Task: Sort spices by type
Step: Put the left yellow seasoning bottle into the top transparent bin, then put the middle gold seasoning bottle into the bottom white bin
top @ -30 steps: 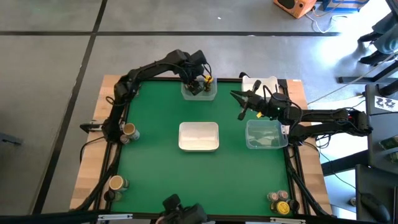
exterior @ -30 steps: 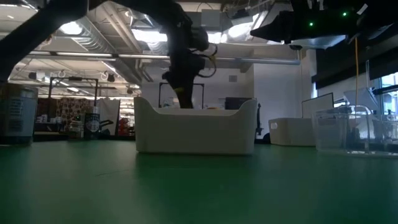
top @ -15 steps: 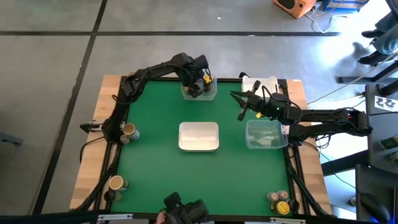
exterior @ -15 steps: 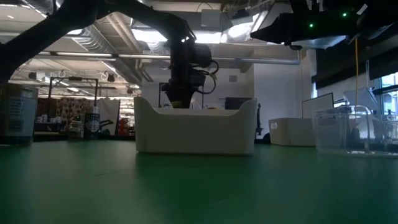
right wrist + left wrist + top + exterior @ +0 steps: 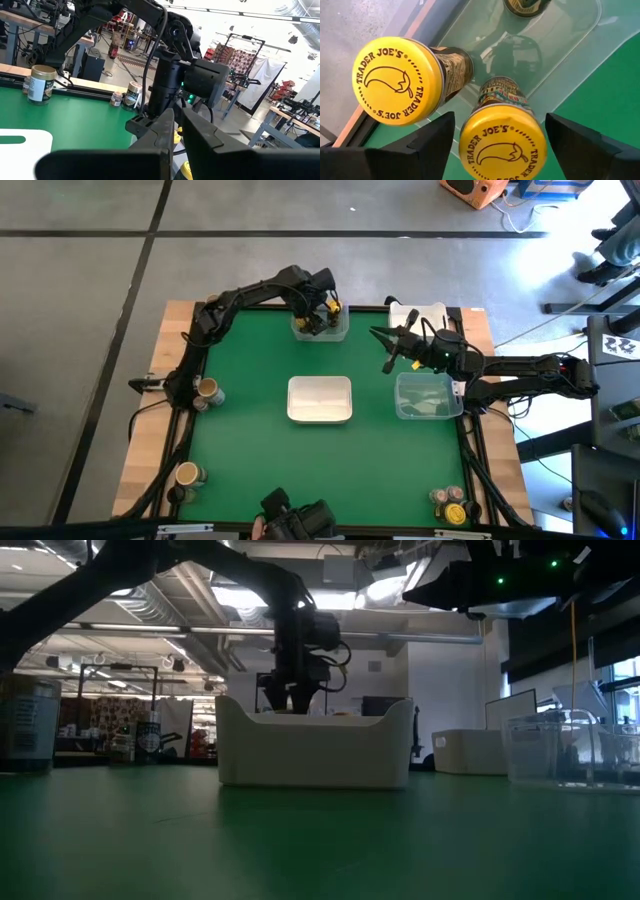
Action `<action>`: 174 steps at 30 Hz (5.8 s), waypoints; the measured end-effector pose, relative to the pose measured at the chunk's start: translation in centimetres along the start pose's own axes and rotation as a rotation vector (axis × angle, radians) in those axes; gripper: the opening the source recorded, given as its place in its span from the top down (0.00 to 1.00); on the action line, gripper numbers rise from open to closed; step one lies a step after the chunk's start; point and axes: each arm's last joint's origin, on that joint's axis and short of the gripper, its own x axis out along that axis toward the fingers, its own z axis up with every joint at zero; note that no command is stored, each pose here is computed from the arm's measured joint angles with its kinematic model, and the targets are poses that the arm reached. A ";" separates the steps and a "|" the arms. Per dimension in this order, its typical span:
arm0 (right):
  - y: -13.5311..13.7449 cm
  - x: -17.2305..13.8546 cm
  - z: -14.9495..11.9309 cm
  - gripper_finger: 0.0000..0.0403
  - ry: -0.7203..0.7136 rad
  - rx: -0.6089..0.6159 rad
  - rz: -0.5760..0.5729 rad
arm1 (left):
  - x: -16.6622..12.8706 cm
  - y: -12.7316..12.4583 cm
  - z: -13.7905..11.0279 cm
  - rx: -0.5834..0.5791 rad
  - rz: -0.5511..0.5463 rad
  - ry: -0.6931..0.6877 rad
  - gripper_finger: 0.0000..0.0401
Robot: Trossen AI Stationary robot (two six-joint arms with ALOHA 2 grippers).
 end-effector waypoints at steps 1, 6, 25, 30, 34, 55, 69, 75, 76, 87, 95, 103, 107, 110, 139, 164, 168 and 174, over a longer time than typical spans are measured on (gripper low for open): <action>0.0 0.0 0.0 0.90 0.000 0.000 0.000 | 0.0 0.0 0.0 0.001 0.000 0.002 0.25; 0.0 0.0 0.0 0.90 0.000 0.000 0.000 | -0.7 0.1 -0.4 0.013 0.002 0.012 0.23; 0.0 0.0 0.0 0.90 0.000 0.000 0.000 | -13.4 0.5 -6.9 -0.017 -0.005 -0.050 0.23; 0.0 0.0 0.0 0.90 0.004 -0.001 0.002 | -15.4 -1.5 -9.3 0.045 -0.013 -0.059 0.23; 0.1 0.0 -0.1 0.90 0.009 -0.002 0.004 | -16.7 -3.0 -12.2 0.078 -0.015 -0.069 0.23; 0.0 0.0 0.0 0.90 0.001 0.000 0.000 | -17.4 -1.5 -26.3 -0.092 -0.021 -0.120 0.23; 0.0 0.0 0.0 0.90 0.003 0.000 0.001 | -15.3 -1.9 -26.6 -0.095 0.039 -0.033 0.05; 0.0 0.0 0.0 0.90 0.003 0.000 0.000 | -14.1 -2.5 -27.3 -0.076 0.065 0.015 0.02; 0.0 0.0 0.0 0.90 0.003 0.000 0.001 | -13.9 -2.7 -27.5 -0.073 0.069 0.021 0.01; 0.0 0.0 -0.1 0.90 0.006 -0.001 0.002 | -11.3 -3.5 -29.3 -0.018 0.077 0.139 0.00; 0.0 0.0 -0.1 0.90 0.008 -0.001 0.003 | -10.0 -3.3 -30.7 0.072 0.086 0.185 0.01; 0.0 0.0 -0.1 0.90 0.008 -0.001 0.003 | -9.9 -3.3 -30.7 0.006 0.094 0.184 0.01; 0.0 0.0 -0.1 0.90 0.008 -0.001 0.003 | -9.7 -3.4 -30.8 0.022 0.094 0.190 0.01; 0.0 0.0 -0.1 0.90 0.008 -0.001 0.003 | -8.8 -3.4 -31.4 0.057 0.116 0.222 0.01; 0.1 0.0 -0.1 0.90 0.015 -0.002 0.006 | -4.4 -3.7 -33.1 0.169 0.137 0.293 0.13; 0.1 0.0 -0.2 0.90 0.015 -0.003 0.006 | -5.5 -4.2 -32.2 0.089 0.079 0.237 0.34; 0.1 0.0 -0.2 0.90 0.015 -0.003 0.006 | -6.8 -4.4 -31.5 0.086 0.053 0.197 0.34; 0.1 0.0 -0.2 0.90 0.015 -0.003 0.006 | -9.4 -4.7 -30.1 0.068 0.000 0.077 0.34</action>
